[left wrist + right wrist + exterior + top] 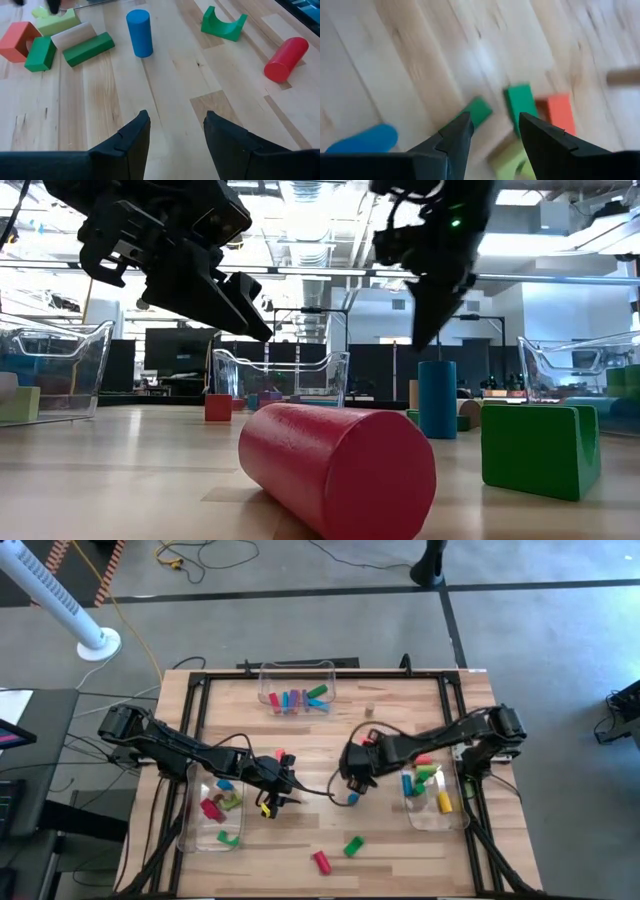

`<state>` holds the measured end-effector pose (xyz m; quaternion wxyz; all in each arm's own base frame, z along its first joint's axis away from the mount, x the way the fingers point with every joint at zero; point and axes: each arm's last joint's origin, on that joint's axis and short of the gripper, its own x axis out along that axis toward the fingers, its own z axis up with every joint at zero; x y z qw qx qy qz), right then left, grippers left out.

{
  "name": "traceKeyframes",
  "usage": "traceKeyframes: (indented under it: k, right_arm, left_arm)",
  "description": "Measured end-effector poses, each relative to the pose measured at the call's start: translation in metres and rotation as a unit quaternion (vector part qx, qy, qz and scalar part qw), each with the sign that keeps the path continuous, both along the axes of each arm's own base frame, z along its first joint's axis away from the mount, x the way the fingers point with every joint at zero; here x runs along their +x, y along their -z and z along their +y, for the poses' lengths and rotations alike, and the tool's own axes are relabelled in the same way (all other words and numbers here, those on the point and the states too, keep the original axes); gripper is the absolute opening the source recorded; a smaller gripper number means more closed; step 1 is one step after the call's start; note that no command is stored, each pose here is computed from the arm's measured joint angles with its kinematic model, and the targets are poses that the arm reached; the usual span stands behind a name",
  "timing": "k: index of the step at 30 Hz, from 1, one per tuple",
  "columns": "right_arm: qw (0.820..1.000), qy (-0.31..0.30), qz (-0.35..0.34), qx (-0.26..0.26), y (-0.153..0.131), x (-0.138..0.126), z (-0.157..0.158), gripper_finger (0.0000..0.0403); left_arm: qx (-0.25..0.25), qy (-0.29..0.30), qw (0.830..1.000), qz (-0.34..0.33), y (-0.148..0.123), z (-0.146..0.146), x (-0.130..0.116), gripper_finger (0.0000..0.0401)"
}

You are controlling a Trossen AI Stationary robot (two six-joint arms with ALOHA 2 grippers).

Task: Sort blocks by size
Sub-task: Put the green rectangular block into the top transparent bin

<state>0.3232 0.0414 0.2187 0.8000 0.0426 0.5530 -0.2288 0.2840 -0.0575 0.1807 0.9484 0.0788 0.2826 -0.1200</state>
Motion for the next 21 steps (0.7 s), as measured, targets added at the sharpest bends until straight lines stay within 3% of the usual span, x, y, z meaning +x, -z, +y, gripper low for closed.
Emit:
traceKeyframes:
  k: [4,12,21]
  right_arm:
    - [0.999,-0.045,0.009,-0.011,-0.001,0.005,-0.020,0.0207]
    - [0.997,-0.071,0.001,0.032,0.019,0.005,-0.062,0.0207]
    - [0.992,-0.102,-0.008,0.071,0.046,0.002,-0.079,0.0207]
  left_arm:
    - [0.001,0.001,1.000,0.000,0.000,0.000,0.000,0.0178]
    - [0.005,0.003,1.000,-0.001,0.000,0.000,0.000,0.0178]
    - [0.005,0.003,1.000,-0.001,0.000,0.000,0.000,0.0178]
